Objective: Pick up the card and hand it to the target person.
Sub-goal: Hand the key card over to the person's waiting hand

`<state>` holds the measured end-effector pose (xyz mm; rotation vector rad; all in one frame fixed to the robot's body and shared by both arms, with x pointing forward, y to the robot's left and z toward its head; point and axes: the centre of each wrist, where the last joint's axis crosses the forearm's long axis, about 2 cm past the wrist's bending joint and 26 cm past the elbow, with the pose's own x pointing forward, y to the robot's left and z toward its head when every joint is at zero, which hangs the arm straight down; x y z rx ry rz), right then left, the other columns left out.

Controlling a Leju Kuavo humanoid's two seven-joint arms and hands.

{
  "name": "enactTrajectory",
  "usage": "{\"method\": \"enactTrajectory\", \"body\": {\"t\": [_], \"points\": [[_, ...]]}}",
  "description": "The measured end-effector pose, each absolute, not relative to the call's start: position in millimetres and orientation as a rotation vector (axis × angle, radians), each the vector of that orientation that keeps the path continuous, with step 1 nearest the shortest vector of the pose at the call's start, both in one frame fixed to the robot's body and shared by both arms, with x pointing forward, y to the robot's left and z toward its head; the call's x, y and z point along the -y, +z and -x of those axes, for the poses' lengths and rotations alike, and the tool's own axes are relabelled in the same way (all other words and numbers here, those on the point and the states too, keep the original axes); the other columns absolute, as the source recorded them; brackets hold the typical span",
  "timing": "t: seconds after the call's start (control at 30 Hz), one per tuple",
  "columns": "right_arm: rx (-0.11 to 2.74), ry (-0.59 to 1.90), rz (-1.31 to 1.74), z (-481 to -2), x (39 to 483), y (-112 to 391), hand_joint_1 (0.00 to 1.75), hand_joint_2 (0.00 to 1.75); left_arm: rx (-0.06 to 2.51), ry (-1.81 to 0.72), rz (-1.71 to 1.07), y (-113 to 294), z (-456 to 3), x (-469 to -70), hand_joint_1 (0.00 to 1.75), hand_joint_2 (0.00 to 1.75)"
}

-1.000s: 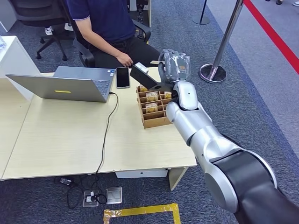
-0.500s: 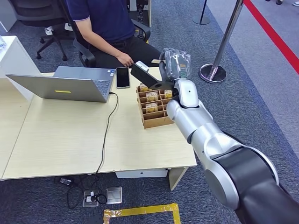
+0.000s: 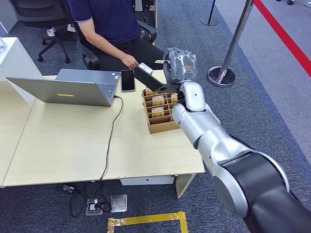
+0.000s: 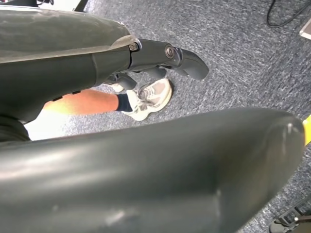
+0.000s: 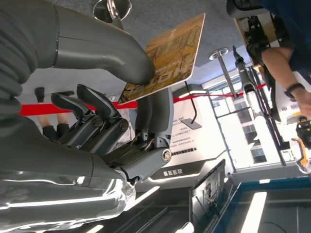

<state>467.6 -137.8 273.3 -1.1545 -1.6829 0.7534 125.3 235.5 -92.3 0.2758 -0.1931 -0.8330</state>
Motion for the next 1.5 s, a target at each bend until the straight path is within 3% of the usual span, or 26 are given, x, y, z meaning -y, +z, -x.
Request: {"method": "enactTrajectory", "body": {"t": [1.5], "points": [[1.854, 0.743, 1.173, -461, 119, 281, 1.75, 1.75, 0.217, -0.836, -0.281, -92, -127, -236, 0.00, 0.00]]}}
